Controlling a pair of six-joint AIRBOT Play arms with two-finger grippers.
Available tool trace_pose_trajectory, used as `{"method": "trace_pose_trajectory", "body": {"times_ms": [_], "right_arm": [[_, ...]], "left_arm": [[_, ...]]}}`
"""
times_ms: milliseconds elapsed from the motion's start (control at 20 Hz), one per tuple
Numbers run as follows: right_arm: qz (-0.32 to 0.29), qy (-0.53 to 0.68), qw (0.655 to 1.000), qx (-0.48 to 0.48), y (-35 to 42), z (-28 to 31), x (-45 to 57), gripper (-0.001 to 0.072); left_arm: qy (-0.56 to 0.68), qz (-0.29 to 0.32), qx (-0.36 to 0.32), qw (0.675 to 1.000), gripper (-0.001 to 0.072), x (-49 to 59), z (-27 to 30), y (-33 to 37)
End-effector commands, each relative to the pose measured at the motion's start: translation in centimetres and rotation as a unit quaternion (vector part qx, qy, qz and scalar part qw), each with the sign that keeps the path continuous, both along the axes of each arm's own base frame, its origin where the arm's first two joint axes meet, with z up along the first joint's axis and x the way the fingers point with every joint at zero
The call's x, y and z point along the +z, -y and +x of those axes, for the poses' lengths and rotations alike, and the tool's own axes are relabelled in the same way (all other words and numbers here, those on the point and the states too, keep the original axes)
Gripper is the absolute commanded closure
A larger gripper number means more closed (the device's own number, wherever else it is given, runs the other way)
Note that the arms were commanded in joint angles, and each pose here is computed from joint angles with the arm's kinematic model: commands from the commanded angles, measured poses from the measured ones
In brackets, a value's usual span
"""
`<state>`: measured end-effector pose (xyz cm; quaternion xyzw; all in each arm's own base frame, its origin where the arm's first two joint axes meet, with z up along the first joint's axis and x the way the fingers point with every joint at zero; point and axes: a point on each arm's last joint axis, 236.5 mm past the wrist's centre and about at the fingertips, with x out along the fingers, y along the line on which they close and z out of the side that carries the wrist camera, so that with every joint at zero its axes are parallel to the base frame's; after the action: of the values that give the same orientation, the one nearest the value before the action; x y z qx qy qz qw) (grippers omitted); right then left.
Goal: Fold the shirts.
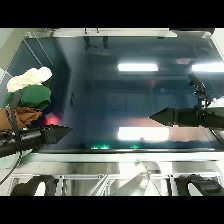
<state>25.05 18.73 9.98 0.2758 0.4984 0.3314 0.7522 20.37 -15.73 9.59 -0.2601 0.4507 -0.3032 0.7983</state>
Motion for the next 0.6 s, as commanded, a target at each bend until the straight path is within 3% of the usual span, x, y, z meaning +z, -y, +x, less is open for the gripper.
{"method": "trace_pose_trajectory", "body": {"times_ms": [0,350,400,550], "right_arm": [[0.000,-0.001,1.000,0.001,0.0,0.0,0.0,0.0697],[0.000,-0.001,1.000,0.001,0.0,0.0,0.0,0.0697],[0.000,-0.001,1.000,0.001,0.0,0.0,0.0,0.0697],[0.000,-0.001,1.000,0.001,0.0,0.0,0.0,0.0697]], "left_arm": [[0.000,0.000,0.000,1.000,0.0686,0.0,0.0,0.0],[0.012,0.001,0.015,1.000,0.0687,0.2,0.8,-0.3],[0.018,0.017,0.026,0.999,0.0687,0.2,1.7,-1.0],[0.014,0.168,0.050,0.984,0.0684,0.2,5.8,-6.8]]}}
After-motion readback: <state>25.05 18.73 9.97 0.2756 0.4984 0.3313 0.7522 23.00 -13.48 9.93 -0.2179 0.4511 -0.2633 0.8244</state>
